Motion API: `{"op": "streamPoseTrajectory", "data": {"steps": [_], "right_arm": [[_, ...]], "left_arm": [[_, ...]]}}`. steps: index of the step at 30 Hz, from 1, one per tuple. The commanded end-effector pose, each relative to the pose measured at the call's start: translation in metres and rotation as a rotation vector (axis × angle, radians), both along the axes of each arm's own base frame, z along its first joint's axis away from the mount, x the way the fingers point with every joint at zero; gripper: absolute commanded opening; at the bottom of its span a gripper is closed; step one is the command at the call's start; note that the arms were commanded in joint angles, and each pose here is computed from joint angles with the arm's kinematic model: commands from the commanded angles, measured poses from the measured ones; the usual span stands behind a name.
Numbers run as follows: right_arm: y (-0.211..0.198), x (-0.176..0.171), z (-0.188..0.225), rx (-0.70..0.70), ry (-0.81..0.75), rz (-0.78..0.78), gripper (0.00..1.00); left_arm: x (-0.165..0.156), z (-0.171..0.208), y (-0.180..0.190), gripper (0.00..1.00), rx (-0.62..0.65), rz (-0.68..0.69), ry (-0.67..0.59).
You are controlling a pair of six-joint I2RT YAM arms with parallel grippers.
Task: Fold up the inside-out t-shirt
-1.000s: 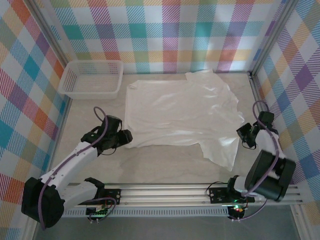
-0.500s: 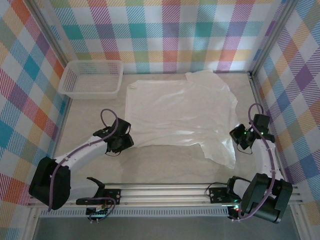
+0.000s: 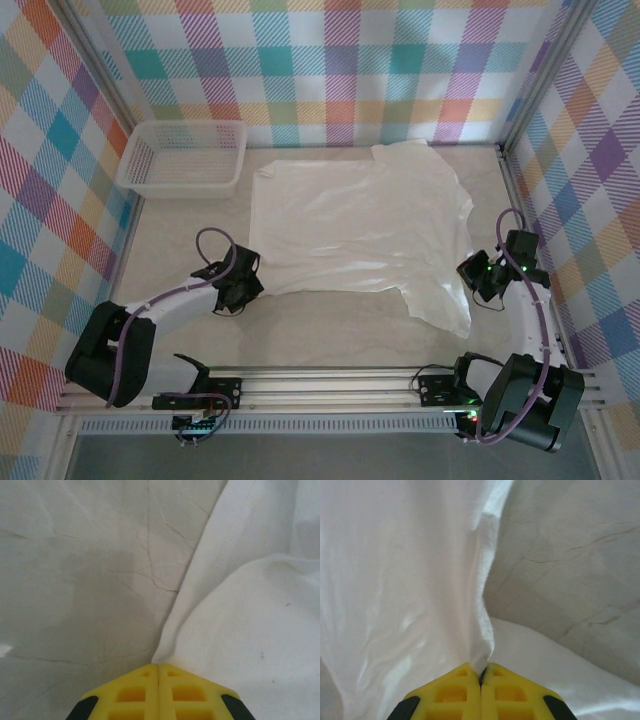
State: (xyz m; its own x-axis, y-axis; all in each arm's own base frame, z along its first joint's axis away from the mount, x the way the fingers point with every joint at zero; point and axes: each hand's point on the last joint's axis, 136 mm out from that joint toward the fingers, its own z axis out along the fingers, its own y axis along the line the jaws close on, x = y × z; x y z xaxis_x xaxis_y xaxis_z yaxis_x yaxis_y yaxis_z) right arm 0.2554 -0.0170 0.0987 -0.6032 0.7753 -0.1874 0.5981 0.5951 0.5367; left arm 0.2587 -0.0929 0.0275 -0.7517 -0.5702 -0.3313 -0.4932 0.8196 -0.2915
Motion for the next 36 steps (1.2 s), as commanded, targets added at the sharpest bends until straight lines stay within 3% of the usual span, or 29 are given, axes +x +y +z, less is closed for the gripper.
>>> {"op": "streamPoseTrajectory", "data": {"steps": [1, 7, 14, 17, 24, 31, 36], "right_arm": [[-0.013, -0.025, -0.019, -0.074, 0.115, -0.074, 0.0], [-0.022, -0.049, -0.035, -0.134, 0.18, -0.128, 0.0], [-0.012, -0.063, -0.032, -0.107, 0.184, -0.115, 0.0], [-0.008, -0.052, -0.02, -0.073, 0.145, -0.106, 0.0], [-0.016, 0.007, 0.018, -0.046, -0.025, -0.111, 0.0], [-0.025, 0.058, 0.023, -0.007, -0.046, -0.11, 0.0], [-0.03, 0.073, 0.012, 0.0, -0.018, -0.114, 0.0]], "left_arm": [[-0.015, 0.016, 0.028, 0.0, 0.071, 0.062, -0.001], [-0.057, 0.027, 0.063, 0.0, 0.107, 0.093, 0.019], [-0.07, 0.009, 0.056, 0.0, 0.057, 0.042, 0.061], [-0.057, 0.022, 0.051, 0.0, 0.053, 0.021, 0.023], [-0.007, 0.066, 0.049, 0.0, 0.053, 0.022, -0.069], [0.042, 0.072, 0.06, 0.0, 0.046, 0.069, -0.113], [0.061, 0.061, 0.066, 0.0, 0.033, 0.084, -0.097]]}}
